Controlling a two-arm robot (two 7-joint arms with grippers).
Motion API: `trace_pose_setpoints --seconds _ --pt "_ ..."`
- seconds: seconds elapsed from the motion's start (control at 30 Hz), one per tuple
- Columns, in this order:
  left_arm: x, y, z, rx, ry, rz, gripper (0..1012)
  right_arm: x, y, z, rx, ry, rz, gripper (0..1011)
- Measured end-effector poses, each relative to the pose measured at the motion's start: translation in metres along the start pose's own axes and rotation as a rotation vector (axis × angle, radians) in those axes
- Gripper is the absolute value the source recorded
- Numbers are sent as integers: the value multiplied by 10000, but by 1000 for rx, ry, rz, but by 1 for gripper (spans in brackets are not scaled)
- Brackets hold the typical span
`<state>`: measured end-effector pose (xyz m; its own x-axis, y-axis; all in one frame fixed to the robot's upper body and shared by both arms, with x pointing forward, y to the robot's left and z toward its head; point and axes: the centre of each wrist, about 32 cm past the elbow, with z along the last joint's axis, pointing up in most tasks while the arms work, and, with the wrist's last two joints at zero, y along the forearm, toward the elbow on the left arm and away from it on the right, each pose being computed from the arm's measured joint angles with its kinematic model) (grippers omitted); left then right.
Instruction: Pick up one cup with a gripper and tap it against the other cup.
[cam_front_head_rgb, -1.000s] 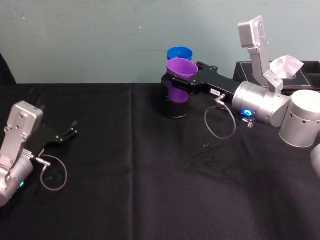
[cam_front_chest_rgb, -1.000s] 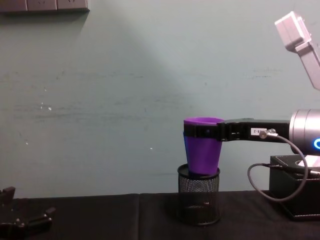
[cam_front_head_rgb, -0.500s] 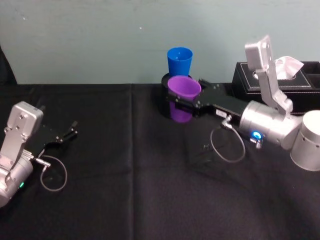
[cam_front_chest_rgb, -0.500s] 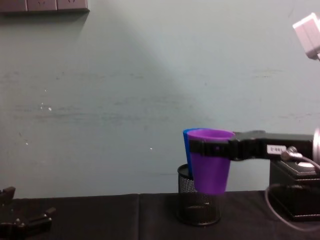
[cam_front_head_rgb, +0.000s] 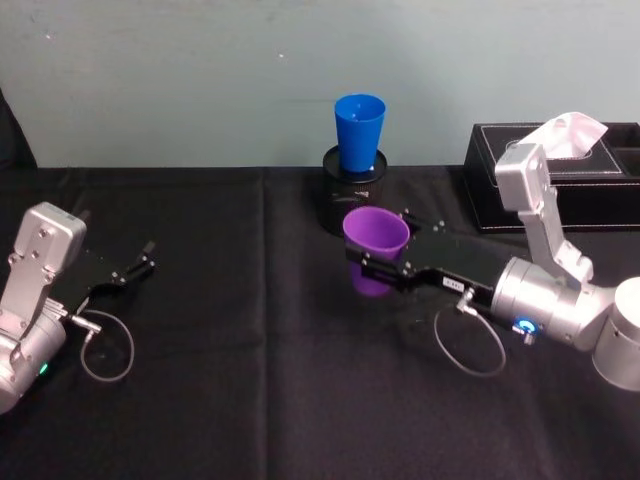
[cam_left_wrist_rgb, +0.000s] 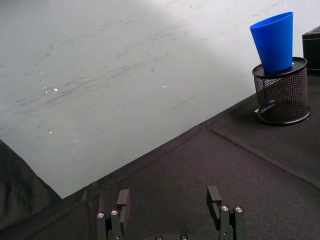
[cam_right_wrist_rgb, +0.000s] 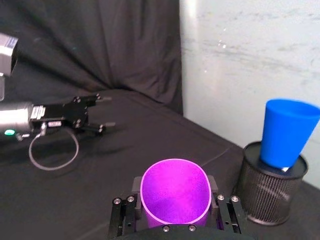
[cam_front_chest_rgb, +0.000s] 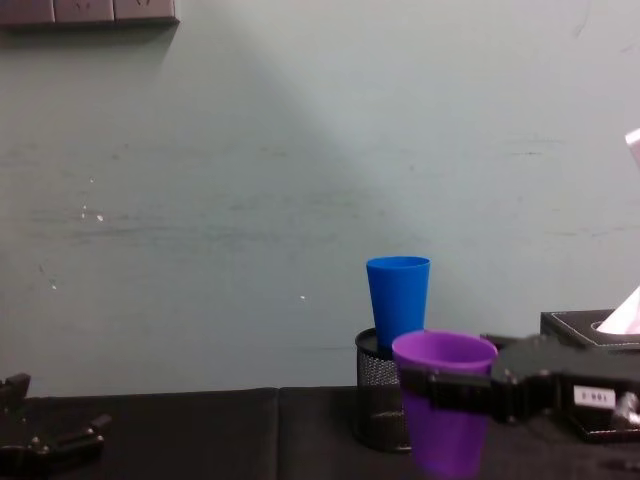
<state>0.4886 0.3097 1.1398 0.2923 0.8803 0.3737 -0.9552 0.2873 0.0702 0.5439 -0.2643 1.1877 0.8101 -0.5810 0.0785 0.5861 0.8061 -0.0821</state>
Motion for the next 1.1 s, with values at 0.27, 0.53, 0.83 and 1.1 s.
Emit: trace_pose_setpoints --seconds 0.27,0.53,0.83,1.1 --pt "0 0 0 0 0 0 1000 -9 -32 -239 -19 35 11 731" --pt "0 0 0 0 0 0 1000 -8 -20 -389 -35 66 3 731" --pt "0 0 0 0 0 0 1000 -3 -6 -457 -38 67 -4 731" --pt "0 0 0 0 0 0 1000 7 -13 -493 -40 67 -14 731"
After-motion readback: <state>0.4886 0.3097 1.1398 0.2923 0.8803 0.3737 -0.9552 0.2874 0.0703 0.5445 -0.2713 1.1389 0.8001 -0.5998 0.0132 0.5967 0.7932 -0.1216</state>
